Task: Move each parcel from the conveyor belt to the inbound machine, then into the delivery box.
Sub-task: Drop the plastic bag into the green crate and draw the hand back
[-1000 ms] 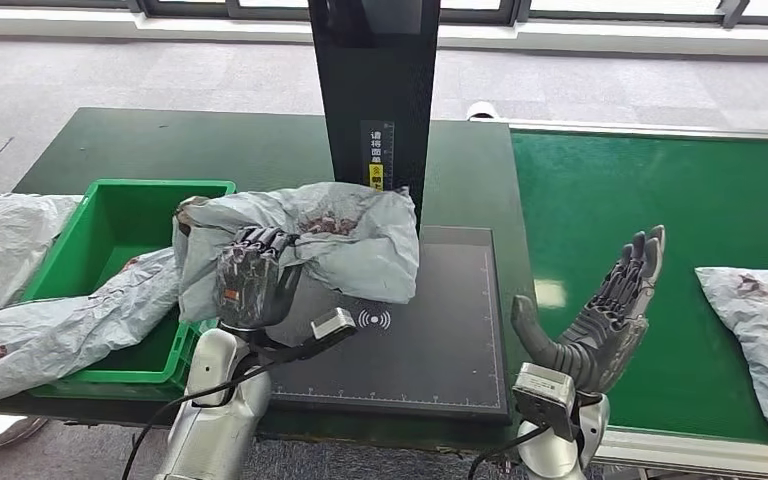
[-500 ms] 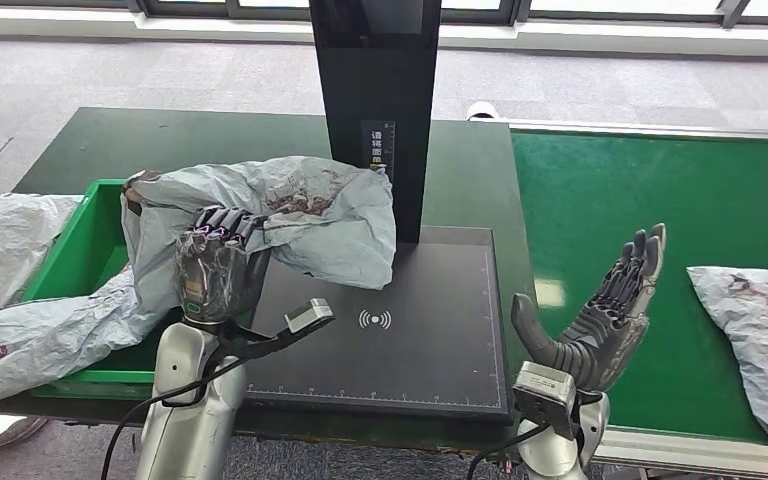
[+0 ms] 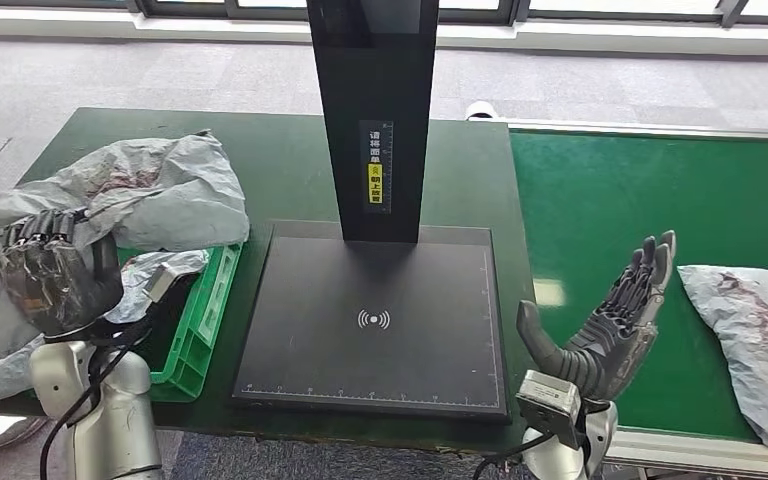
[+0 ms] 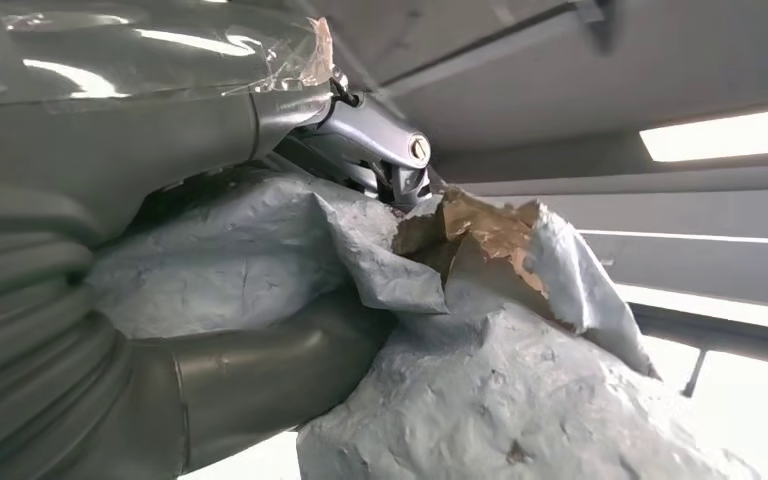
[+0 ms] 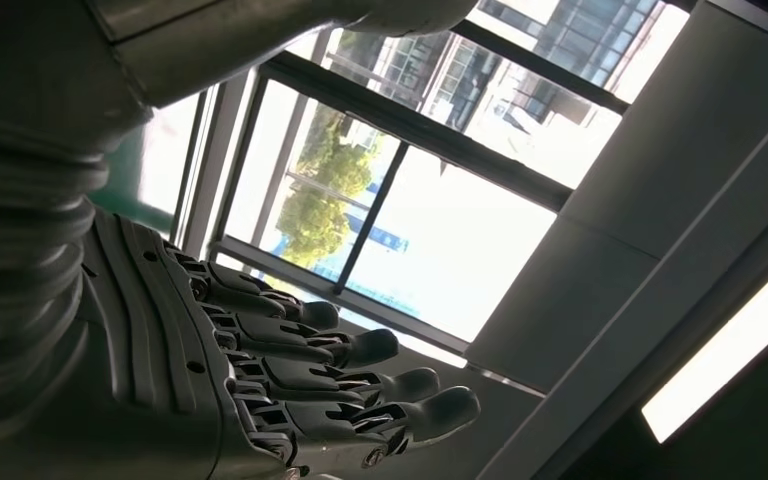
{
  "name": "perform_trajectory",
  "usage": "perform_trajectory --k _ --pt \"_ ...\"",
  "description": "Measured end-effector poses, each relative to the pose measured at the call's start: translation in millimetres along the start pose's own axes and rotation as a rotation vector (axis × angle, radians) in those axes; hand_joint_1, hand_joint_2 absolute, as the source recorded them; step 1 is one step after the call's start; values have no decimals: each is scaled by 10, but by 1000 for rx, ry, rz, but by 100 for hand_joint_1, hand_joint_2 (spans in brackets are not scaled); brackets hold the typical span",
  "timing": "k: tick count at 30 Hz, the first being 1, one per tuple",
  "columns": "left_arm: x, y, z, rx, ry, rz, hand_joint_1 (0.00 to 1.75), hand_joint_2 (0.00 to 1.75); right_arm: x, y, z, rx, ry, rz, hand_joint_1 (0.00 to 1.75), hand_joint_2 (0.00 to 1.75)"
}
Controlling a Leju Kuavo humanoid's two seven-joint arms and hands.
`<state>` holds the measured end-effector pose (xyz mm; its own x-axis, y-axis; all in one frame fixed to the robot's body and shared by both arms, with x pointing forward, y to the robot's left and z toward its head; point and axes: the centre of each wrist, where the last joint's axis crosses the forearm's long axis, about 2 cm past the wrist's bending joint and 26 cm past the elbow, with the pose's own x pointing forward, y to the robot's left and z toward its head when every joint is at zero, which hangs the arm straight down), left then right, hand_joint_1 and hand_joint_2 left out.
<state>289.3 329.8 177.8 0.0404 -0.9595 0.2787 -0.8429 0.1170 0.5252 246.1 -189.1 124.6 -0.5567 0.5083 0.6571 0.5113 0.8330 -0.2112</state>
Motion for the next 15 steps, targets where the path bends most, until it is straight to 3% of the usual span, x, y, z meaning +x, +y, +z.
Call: perform_trajectory --k 6,14,15 --pt "-403 -8 153 -7 99 -63 175 175 3 -56 23 -3 -5 21 0 175" --pt "-671 -5 323 -17 225 -112 175 175 -1 -86 36 -12 2 23 0 175" --pt "-687 -4 343 -20 233 -115 131 175 -1 -86 36 -12 2 23 0 175"
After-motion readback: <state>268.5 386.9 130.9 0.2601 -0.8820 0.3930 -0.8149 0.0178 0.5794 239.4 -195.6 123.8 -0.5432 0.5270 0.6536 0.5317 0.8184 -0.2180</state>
